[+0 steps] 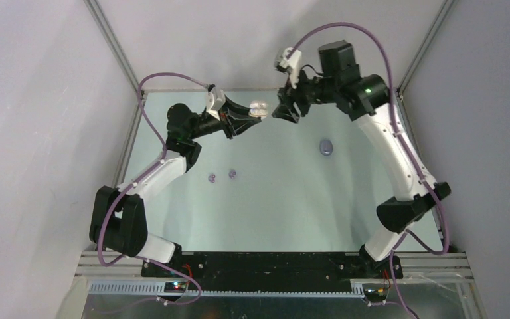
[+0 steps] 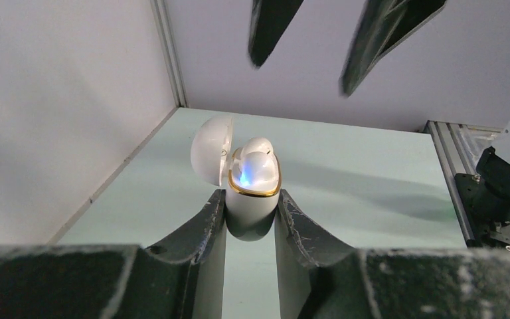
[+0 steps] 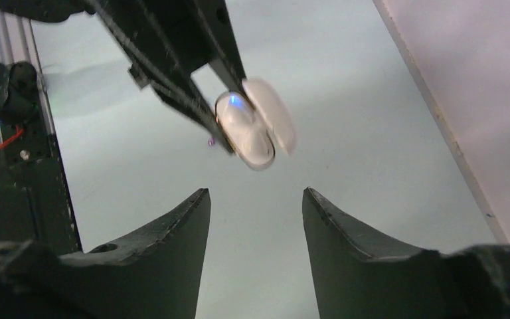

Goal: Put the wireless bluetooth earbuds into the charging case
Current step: Adjust the earbud with the charging case.

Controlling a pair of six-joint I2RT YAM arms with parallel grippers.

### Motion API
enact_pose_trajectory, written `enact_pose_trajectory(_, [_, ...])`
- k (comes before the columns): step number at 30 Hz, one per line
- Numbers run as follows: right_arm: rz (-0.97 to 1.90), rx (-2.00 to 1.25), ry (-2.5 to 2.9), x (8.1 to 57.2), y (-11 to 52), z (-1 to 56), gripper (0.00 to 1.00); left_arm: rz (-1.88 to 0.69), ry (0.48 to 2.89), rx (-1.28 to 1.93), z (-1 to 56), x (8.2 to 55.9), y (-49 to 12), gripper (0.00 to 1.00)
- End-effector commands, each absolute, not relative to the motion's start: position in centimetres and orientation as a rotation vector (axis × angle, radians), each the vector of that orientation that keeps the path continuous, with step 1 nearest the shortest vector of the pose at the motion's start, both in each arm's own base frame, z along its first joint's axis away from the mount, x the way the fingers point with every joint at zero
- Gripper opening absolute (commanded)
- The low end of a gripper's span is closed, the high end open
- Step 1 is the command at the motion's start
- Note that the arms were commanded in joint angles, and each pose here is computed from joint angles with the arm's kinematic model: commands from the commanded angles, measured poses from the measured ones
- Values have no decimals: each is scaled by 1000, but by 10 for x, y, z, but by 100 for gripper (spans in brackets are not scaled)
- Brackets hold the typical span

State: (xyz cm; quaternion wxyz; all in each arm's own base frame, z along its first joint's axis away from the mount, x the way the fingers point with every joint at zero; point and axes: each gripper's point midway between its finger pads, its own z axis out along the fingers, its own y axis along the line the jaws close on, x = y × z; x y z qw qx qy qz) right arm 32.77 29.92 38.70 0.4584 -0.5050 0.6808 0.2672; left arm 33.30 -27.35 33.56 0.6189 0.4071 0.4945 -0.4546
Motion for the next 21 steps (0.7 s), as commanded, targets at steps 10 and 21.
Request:
enact_pose_trajectory(10, [870, -1353, 1412, 314, 297, 391, 80, -1061, 1152, 1026, 329, 323, -272, 0])
enact_pose_trajectory(21, [989, -1433, 1382, 318, 327, 370, 81, -1023, 1176, 1058, 323, 326, -271, 0])
